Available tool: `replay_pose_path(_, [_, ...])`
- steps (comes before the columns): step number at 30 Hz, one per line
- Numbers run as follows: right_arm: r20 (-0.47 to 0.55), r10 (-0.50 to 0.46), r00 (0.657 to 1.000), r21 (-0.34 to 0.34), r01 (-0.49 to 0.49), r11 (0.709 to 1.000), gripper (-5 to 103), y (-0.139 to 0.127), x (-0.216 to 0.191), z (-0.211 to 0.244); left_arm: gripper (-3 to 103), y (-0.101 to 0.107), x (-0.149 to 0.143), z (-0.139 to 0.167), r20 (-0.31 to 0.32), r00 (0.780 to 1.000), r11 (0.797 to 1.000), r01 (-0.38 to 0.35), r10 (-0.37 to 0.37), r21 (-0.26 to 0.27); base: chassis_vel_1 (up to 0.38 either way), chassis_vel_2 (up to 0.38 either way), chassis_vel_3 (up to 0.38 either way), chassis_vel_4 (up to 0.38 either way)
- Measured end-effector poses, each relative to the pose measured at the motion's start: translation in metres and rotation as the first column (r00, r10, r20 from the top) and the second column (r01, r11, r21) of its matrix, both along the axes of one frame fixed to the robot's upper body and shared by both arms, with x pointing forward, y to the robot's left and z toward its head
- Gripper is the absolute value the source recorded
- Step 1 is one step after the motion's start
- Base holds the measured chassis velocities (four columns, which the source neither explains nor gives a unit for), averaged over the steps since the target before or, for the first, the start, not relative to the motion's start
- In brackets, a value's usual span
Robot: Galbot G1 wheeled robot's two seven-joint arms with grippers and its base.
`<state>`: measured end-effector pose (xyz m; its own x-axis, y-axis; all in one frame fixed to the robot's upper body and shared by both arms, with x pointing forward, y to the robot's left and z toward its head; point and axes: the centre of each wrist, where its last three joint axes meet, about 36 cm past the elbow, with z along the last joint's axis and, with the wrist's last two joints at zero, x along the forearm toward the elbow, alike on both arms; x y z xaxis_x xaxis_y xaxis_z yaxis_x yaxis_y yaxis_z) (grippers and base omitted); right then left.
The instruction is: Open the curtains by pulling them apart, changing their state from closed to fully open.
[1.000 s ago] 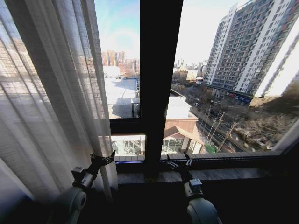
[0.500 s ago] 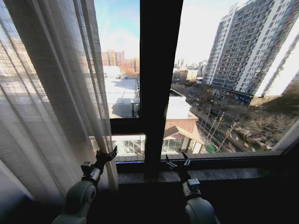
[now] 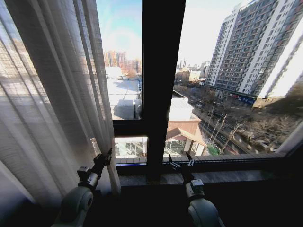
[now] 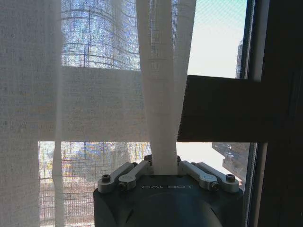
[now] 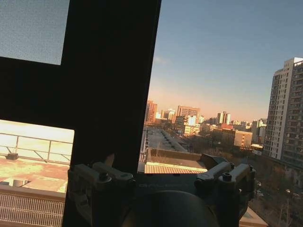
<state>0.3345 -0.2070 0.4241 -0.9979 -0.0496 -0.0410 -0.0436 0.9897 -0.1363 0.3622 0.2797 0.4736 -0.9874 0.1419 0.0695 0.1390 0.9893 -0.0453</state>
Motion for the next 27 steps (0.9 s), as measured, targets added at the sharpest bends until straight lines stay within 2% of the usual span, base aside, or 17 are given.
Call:
replay_pose_path(1, [0.002,0.0,1.0,0.0,0.0,1.0,100,0.0,0.0,0.001,7,0.001,-0.003,0.001,0.007,1.0,1.0,0.002,-0.002,0.0,0.0,0.0,0.0,0.0])
replay_pose_path(2, [0.002,0.0,1.0,0.0,0.0,1.0,100,0.0,0.0,0.001,7,0.001,-0.003,0.001,0.007,1.0,1.0,0.002,-0.002,0.0,0.0,0.0,0.0,0.0])
replay_pose_path(3, [0.004,0.0,1.0,0.001,0.0,1.0,100,0.0,0.0,0.002,3,0.002,-0.007,0.003,0.013,1.0,1.0,0.001,-0.001,-0.001,0.0,0.0,0.0,0.0])
replay_pose_path(5, [0.006,0.001,1.0,0.003,-0.001,1.0,100,0.0,0.0,0.003,3,0.003,-0.011,0.004,0.017,1.0,1.0,-0.002,0.002,-0.002,0.0,0.0,0.0,0.0])
replay_pose_path(7, [0.016,0.014,1.0,0.018,-0.014,1.0,100,0.004,-0.002,0.009,0,0.008,-0.035,0.021,0.05,0.998,1.0,-0.027,0.027,-0.002,0.0,0.0,0.0,0.0])
replay_pose_path(9, [0.021,0.031,0.999,0.032,-0.032,0.999,100,0.009,-0.003,0.013,0,0.01,-0.046,0.033,0.079,0.996,0.999,-0.043,0.043,0.007,0.0,0.0,0.0,0.0])
replay_pose_path(12, [0.018,0.044,0.999,0.031,-0.045,0.998,100,0.011,-0.006,0.016,0,0.011,-0.051,0.039,0.09,0.995,0.999,-0.048,0.047,0.011,0.0,0.0,0.0,0.0])
replay_pose_path(18, [0.027,0.064,0.998,-0.008,-0.064,0.998,100,0.01,-0.009,0.024,0,0.005,-0.063,0.047,0.091,0.995,0.999,-0.049,0.048,0.008,0.0,0.0,0.0,0.0])
replay_pose_path(27, [0.035,0.075,0.997,-0.011,-0.074,0.997,100,0.013,-0.012,0.026,0,0.005,-0.069,0.049,0.091,0.994,0.998,-0.056,0.055,0.013,0.011,0.015,-0.009,-0.014])
